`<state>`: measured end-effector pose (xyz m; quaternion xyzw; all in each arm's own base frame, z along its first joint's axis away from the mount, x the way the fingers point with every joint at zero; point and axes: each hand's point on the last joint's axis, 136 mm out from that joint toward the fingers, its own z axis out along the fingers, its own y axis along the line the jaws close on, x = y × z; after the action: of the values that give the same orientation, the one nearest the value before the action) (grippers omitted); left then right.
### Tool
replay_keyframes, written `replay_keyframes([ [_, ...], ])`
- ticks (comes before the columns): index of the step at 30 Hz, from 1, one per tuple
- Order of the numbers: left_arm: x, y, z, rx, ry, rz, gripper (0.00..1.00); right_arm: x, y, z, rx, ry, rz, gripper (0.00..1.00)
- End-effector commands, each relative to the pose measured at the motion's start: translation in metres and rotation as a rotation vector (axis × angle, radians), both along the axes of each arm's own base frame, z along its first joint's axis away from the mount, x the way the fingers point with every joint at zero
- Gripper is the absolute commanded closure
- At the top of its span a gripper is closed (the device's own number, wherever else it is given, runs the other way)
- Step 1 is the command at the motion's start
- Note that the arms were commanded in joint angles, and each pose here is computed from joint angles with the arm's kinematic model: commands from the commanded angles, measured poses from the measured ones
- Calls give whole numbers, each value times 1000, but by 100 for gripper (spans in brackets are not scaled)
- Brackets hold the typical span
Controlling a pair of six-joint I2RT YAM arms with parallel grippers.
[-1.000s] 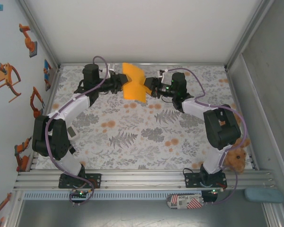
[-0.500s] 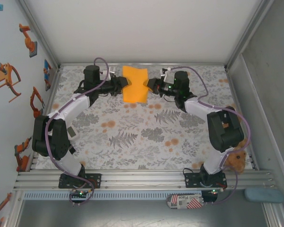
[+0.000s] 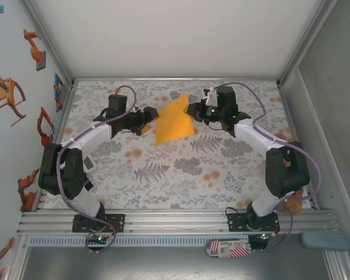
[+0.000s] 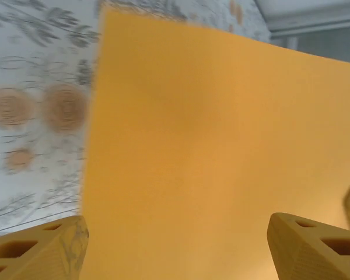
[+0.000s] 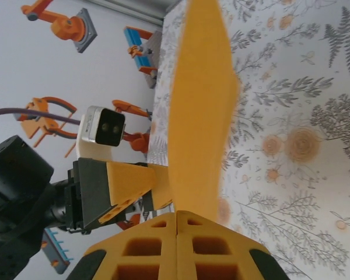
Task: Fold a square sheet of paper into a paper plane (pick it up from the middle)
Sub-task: First fold in half a square sheet of paper at the center of the table.
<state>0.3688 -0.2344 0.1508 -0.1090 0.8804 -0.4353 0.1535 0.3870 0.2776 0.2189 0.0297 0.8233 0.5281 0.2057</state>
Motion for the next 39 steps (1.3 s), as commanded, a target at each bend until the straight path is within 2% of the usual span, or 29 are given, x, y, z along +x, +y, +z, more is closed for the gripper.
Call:
replay_keyframes([
  [1, -1, 27, 5, 124, -70, 65, 15, -4, -5, 10, -60, -24, -1, 100],
  [4, 0, 31, 6, 122, -88, 91, 11, -3, 2, 8, -73, -12, -12, 100],
  [9, -2, 19, -1, 21, -66, 88, 9, -3, 16, -6, -119, 34, -44, 100],
  [14, -4, 15, -24, 8, -6, 95, 9, -7, 32, -46, -219, 134, -52, 100],
  [19, -7, 16, -40, 29, 12, 89, 9, -7, 40, -76, -210, 191, -67, 100],
  [33, -54, -26, -95, 279, 101, -112, 9, -37, 11, -142, -246, 281, -162, 100],
  [39, -59, -45, -105, 330, 140, -161, 18, -37, 12, -152, -249, 294, -148, 100],
])
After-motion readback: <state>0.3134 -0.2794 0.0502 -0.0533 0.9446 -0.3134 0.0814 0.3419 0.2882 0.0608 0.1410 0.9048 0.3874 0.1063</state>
